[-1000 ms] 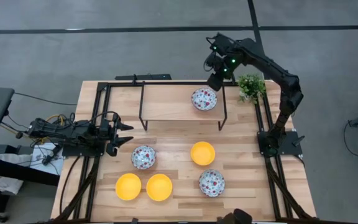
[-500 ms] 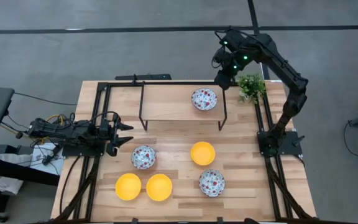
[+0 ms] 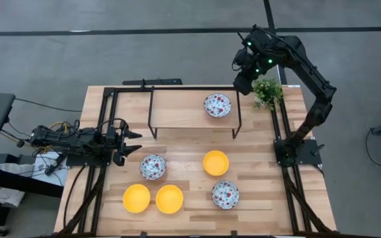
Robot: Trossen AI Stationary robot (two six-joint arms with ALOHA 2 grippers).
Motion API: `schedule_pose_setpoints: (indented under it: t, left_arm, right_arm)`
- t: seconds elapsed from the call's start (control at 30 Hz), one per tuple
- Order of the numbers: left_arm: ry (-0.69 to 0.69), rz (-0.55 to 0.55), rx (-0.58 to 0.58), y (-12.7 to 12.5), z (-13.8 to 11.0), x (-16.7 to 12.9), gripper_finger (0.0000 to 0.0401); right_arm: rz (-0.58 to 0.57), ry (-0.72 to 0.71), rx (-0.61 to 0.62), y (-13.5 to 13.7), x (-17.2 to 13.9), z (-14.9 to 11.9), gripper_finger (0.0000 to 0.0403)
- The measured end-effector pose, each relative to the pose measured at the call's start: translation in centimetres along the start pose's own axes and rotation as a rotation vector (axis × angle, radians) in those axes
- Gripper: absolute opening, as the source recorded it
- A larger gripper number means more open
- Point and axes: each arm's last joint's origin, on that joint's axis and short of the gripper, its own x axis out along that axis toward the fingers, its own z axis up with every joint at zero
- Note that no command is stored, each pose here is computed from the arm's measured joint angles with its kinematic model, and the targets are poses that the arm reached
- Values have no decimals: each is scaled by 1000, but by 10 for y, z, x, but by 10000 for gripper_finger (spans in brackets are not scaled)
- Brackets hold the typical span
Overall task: Pick & Place Mini bowls
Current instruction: Stack the left red bowl on the red bowl on the shelf
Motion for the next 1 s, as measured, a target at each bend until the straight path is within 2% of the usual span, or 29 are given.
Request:
schedule_pose_setpoints:
  t: [0.3,0.67,1.0]
  left_arm:
    - [-3,1,-1,0,0,0,214]
    - [-3,1,-1,0,0,0,214]
    - [-2,1,-1,0,0,0,214]
  right_arm:
    - [5,-59,-35,6,0,6,93]
    - [71,-66,-162,41,4,9,93]
    - [126,-112,-230,70,-2,8,93]
